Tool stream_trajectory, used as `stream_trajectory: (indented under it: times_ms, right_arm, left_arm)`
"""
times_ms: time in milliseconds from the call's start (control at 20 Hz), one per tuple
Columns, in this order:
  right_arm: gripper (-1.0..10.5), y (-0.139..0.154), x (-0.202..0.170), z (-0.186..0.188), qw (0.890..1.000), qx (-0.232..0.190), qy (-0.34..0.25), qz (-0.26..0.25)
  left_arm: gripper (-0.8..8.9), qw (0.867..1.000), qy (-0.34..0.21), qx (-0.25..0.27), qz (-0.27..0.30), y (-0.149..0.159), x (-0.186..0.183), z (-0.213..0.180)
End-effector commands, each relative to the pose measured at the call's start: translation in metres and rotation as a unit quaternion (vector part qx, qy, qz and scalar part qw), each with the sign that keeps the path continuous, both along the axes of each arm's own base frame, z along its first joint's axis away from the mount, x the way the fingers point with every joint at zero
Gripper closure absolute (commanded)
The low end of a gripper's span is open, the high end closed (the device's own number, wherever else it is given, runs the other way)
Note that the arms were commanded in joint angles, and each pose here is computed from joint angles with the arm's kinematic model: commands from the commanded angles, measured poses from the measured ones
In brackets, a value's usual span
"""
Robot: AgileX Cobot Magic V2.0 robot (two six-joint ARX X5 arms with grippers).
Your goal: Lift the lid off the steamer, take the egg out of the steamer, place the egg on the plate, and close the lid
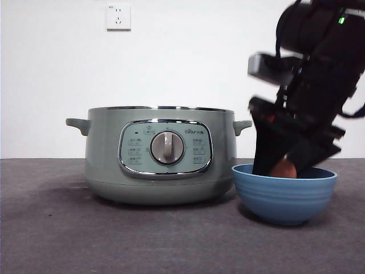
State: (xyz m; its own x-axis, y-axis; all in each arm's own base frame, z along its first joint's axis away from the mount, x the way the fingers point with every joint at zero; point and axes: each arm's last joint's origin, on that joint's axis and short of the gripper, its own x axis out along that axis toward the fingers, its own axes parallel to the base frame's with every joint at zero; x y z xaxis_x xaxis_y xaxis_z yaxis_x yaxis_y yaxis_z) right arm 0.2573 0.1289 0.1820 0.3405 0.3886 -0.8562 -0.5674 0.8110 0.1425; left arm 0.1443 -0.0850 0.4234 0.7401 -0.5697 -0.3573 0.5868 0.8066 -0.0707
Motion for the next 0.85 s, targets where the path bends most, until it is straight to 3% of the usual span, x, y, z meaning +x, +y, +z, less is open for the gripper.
stream_trajectory:
  times_ms: [50,450,600,850]
  right_arm:
    - [9.6,0.002,0.003,-0.013,1.000,-0.006,0.017,-0.001]
    - [9.2,0.001,0.001,-0.019,0.999,-0.015,0.040,0.000]
    - [6.3,0.001,0.000,-0.020,0.999,-0.017,0.043,0.000]
    - [6.2,0.002,0.000,-0.019,0.999,-0.017,0.043,0.000]
  left_arm:
    - [8.22,0.999,-0.041,-0.017,-0.004,0.002,-0.004,0.012]
    - [8.22,0.999,-0.033,0.001,-0.008,-0.007,0.011,0.006]
    - [8.22,0.999,-0.032,0.008,-0.011,-0.016,0.026,0.001]
    - [8.22,1.000,-0.017,0.018,-0.012,-0.031,0.054,-0.012]
